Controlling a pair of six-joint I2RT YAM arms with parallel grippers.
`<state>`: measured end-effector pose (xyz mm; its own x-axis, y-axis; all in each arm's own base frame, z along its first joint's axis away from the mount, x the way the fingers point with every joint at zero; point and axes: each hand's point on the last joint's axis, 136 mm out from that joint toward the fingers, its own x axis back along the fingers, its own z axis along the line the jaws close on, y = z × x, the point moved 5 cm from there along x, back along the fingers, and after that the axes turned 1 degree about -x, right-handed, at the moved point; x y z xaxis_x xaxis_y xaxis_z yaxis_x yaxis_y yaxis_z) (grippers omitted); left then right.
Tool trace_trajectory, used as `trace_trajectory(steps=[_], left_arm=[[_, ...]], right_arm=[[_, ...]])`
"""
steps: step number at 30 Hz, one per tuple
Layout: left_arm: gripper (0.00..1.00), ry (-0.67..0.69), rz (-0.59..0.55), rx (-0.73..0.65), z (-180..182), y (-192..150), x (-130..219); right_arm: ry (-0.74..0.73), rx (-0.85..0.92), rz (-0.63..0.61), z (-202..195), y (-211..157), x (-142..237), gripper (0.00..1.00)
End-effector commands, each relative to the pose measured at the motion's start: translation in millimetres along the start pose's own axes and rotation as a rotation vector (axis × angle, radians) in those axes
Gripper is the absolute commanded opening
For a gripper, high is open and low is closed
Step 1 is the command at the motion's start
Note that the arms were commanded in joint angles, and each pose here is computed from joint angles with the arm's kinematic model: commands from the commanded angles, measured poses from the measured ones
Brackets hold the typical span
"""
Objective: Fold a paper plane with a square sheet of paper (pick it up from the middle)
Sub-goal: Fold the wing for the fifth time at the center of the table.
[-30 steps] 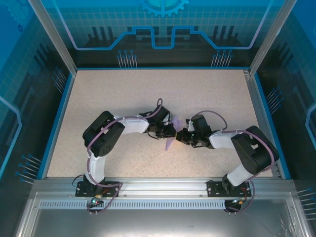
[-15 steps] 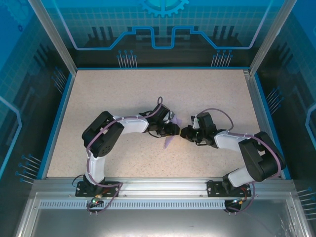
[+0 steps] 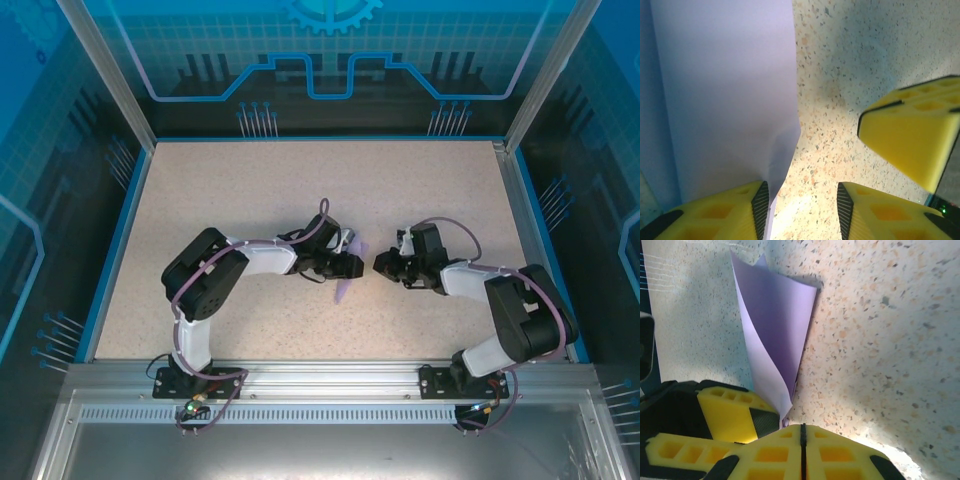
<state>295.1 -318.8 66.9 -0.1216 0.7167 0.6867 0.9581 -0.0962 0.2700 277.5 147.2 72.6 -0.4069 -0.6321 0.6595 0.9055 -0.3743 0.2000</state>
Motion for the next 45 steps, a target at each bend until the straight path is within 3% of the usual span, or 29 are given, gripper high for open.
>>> trace_trajectory(steps=[1, 9, 24, 40, 45], left_arm=[[0.38, -0.033, 0.018, -0.057, -8, -6, 5], [0.28, 0.002, 0.015, -0.080, -3, -6, 5], [0.17, 0.051, 0.016, -0.133, 3, -8, 8], [0.25, 0.047, 0.001, -0.178, -12, -4, 26], [0.35, 0.089, -0.019, -0.176, -15, -7, 40]], right_arm=[[0.046, 0.017, 0.011, 10, 12, 0, 0.08], [0.089, 0.042, 0.060, 24, 20, -7, 0.08], [0.091, 0.050, 0.172, 24, 7, -39, 0.10], [-0.030, 0.098, 0.235, 12, 3, -57, 0.11], [-0.050, 0.103, 0.246, 8, 0, -60, 0.12]])
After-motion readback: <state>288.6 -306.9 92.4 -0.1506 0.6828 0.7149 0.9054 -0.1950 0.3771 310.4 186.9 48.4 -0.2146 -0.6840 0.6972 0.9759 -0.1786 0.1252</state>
